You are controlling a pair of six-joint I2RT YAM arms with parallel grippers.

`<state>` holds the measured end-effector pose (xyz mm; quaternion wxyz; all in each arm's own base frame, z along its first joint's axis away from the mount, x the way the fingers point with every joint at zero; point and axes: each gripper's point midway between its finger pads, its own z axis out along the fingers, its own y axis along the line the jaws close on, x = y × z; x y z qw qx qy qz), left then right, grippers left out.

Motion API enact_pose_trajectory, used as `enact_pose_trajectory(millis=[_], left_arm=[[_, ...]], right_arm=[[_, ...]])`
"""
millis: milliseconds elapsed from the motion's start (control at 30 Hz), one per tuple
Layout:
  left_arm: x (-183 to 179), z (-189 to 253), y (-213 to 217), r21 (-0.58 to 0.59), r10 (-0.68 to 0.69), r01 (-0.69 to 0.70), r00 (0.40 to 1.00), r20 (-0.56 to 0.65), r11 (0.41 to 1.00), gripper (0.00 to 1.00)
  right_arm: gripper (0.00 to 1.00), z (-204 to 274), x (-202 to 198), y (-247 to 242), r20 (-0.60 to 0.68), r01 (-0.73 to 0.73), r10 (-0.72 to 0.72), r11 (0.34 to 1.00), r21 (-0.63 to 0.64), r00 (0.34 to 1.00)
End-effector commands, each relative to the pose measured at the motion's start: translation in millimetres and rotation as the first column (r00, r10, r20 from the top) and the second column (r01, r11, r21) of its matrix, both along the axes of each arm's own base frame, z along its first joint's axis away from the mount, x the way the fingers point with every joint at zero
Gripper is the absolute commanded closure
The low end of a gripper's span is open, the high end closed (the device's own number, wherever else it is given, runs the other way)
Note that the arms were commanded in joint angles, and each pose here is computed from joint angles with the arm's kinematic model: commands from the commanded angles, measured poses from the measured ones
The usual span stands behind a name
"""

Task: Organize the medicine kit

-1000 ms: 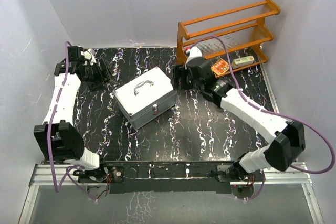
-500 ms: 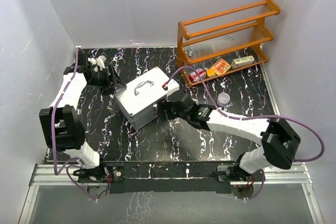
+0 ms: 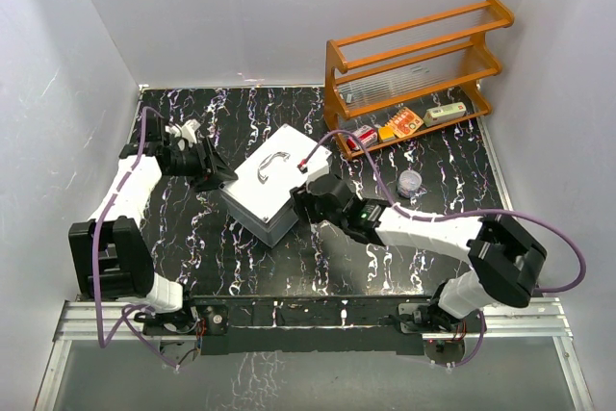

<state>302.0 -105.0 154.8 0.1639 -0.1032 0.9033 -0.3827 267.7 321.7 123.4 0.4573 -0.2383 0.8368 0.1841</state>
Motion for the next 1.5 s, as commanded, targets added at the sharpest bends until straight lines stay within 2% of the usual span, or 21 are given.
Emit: enact_pose_trajectory(millis=[0, 167, 433, 567, 733, 1067, 1233, 1467], left_arm=[[-27, 13, -19, -0.065, -0.057, 0.056, 0.998, -0.023, 0.996, 0.49], [-29, 18, -16, -0.029, -0.031, 0.033, 0.998, 0.062, 0.999, 0.49], [-37, 19, -25, -0.073, -0.023, 0.036, 0.985, 0.171, 0.997, 0.49], [-36, 12, -20, -0.035, -0.011, 0.018, 0.985, 0.171, 0.999, 0.49], [-40, 0, -8, 0.048, 0.025, -0.032, 0.989, 0.149, 0.998, 0.48], [-42, 6, -11, 0.023, 0.028, -0.033, 0.982, 0.189, 0.999, 0.49], [-40, 8, -10, 0.031, 0.035, -0.042, 0.98, 0.197, 0.999, 0.51], [-38, 9, -9, 0.032, 0.048, -0.057, 0.975, 0.219, 0.998, 0.51]], right_arm=[[0.45, 35, 0, 2, 0.114, -0.042, 0.032, 0.995, 0.087, 0.993], [0.42, 29, -9, -5, 0.144, -0.096, 0.085, 0.993, 0.069, 0.986], [0.39, 30, -19, -15, 0.178, -0.107, 0.085, 0.987, 0.122, 0.98], [0.42, 35, -16, -28, 0.271, -0.09, 0.046, 0.984, 0.153, 0.961], [0.5, 29, -22, -32, 0.256, -0.103, 0.068, 0.987, 0.125, 0.964], [0.43, 28, -12, -31, 0.404, -0.138, 0.086, 0.985, 0.101, 0.911], [0.41, 30, 6, -28, 0.417, -0.054, -0.012, 0.988, 0.147, 0.909], [0.4, 14, 33, -24, 0.415, 0.069, -0.112, 0.991, 0.117, 0.903]])
